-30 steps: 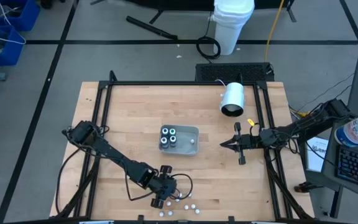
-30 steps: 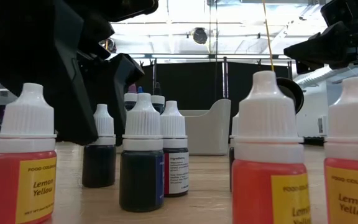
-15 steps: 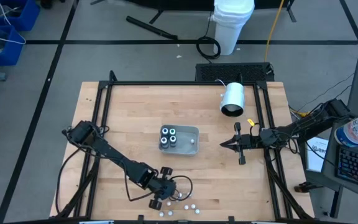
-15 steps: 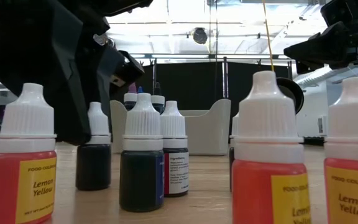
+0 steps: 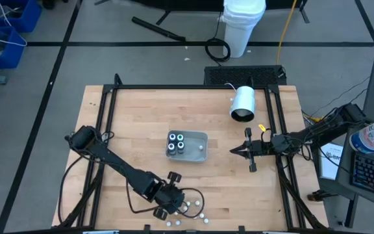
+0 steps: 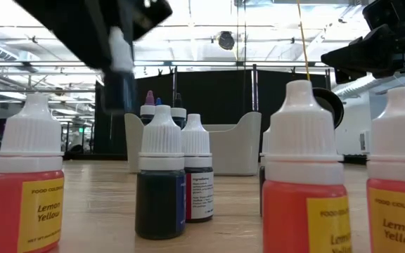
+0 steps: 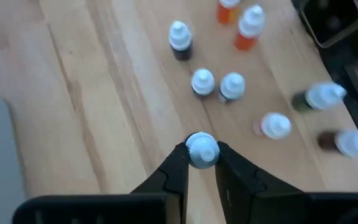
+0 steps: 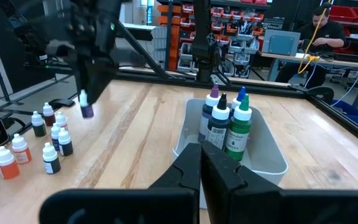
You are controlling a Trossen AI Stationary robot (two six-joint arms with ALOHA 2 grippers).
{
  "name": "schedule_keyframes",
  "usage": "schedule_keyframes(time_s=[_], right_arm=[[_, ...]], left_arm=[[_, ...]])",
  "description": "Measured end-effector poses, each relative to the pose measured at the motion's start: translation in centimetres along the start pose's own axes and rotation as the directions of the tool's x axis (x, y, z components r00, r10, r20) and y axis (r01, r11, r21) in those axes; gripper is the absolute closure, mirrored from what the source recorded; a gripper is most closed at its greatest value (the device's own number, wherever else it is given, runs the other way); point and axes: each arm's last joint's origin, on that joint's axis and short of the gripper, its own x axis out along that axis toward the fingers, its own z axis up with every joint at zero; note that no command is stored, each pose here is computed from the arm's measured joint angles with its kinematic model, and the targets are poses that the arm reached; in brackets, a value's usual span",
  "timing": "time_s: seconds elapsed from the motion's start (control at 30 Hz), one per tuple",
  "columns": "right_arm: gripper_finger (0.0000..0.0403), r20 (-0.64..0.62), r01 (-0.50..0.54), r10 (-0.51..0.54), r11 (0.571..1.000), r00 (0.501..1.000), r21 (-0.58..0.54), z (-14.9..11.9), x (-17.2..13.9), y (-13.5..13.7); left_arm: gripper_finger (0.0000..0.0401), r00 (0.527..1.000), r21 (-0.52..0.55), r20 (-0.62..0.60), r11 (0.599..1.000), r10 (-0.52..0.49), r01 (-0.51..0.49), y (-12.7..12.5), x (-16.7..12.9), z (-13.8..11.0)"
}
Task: Pick & Place food coloring
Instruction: Put the purple food coloring bottle into the gray bin
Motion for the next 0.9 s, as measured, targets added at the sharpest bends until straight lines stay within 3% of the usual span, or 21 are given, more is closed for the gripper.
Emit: schedule_keyframes(time_s=[0.23, 0.53, 0.63, 0.73, 0.9], right_arm=[[0.0403, 0.000, 0.000, 0.000, 1.000, 1.000, 0.000, 0.0, 0.0, 0.0], [0.0403, -0.001, 0.000, 0.000, 1.000, 1.000, -0.001, 0.0, 0.0, 0.0], [0.0403, -0.001, 0.000, 0.000, 1.000, 1.000, -0.001, 0.0, 0.0, 0.0], [0.0403, -0.001, 0.000, 0.000, 1.000, 1.000, -0.001, 0.0, 0.0, 0.0], [0.0403, 0.000, 0.000, 0.000, 1.000, 1.000, -0.002, 0.0, 0.0, 0.0]], left_arm=[[0.0336, 0.999, 0.158, 0.040, 0.987, 0.000, -0.007, -0.5, -3.1, 2.5], [0.0335, 0.988, 0.219, 0.142, 0.972, 0.059, -0.090, 1.4, -5.6, 5.2], [0.0335, 0.975, 0.174, 0.188, 0.972, 0.122, -0.155, 3.0, -6.6, 6.3], [0.0334, 0.958, 0.041, 0.209, 0.977, 0.194, -0.207, 5.4, -7.2, 7.0], [0.0334, 0.945, -0.076, 0.188, 0.964, 0.267, -0.257, 9.4, -7.2, 7.0]])
